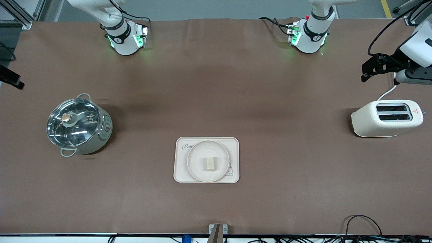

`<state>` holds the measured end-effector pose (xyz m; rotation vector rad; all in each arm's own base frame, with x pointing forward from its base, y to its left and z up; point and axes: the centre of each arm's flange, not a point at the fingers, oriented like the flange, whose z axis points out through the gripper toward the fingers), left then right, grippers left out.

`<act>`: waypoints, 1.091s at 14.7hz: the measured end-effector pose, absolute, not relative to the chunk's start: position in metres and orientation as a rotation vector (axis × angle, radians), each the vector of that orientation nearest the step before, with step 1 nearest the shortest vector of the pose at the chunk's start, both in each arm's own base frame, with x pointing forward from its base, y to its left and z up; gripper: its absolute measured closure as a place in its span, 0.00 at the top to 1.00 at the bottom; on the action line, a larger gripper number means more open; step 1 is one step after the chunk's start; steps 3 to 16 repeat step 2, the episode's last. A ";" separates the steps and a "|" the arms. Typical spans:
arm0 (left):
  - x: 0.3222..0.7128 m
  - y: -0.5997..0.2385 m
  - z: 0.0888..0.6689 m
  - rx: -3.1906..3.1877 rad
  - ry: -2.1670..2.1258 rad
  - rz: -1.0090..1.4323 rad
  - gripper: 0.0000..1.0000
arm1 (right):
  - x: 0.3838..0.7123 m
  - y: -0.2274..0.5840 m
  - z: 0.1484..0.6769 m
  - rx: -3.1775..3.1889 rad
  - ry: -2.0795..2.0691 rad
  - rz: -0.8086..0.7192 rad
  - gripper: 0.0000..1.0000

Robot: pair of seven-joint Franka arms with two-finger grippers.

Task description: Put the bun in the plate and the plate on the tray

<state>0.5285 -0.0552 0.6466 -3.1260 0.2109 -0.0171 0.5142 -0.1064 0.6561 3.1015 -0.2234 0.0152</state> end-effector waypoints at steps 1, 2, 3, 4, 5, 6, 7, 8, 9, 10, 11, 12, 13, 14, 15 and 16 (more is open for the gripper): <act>0.528 -0.055 0.648 -3.126 0.211 -0.016 1.00 | 0.509 -0.108 0.661 3.100 -0.214 0.018 1.00; 0.527 -0.055 0.650 -3.126 0.211 -0.014 1.00 | 0.507 -0.104 0.662 3.091 -0.202 0.017 1.00; 0.527 -0.055 0.650 -3.126 0.211 -0.014 1.00 | 0.507 -0.104 0.662 3.091 -0.202 0.017 1.00; 0.527 -0.055 0.650 -3.126 0.211 -0.014 1.00 | 0.507 -0.104 0.662 3.091 -0.202 0.017 1.00; 0.527 -0.055 0.650 -3.126 0.211 -0.014 1.00 | 0.507 -0.104 0.662 3.091 -0.202 0.017 1.00; 0.527 -0.055 0.650 -3.126 0.211 -0.014 1.00 | 0.507 -0.104 0.662 3.091 -0.202 0.017 1.00; 0.527 -0.055 0.650 -3.126 0.211 -0.014 1.00 | 0.507 -0.104 0.662 3.091 -0.202 0.017 1.00; 0.527 -0.055 0.650 -3.126 0.211 -0.014 1.00 | 0.507 -0.104 0.662 3.091 -0.202 0.017 1.00; 0.527 -0.055 0.650 -3.126 0.211 -0.014 1.00 | 0.507 -0.104 0.662 3.091 -0.202 0.017 1.00; 0.527 -0.055 0.650 -3.126 0.211 -0.014 1.00 | 0.507 -0.104 0.662 3.091 -0.202 0.017 1.00; 0.527 -0.055 0.650 -3.126 0.211 -0.014 1.00 | 0.507 -0.104 0.662 3.091 -0.202 0.017 1.00; 0.527 -0.055 0.650 -3.126 0.211 -0.014 1.00 | 0.507 -0.104 0.662 3.091 -0.202 0.017 1.00; 0.527 -0.055 0.650 -3.126 0.211 -0.014 1.00 | 0.507 -0.104 0.662 3.091 -0.202 0.017 1.00; 0.527 -0.055 0.650 -3.126 0.211 -0.014 1.00 | 0.507 -0.104 0.662 3.091 -0.202 0.017 1.00; 0.527 -0.055 0.650 -3.126 0.211 -0.014 1.00 | 0.507 -0.104 0.662 3.091 -0.202 0.017 1.00; 0.527 -0.055 0.650 -3.126 0.211 -0.014 1.00 | 0.507 -0.104 0.662 3.091 -0.202 0.017 1.00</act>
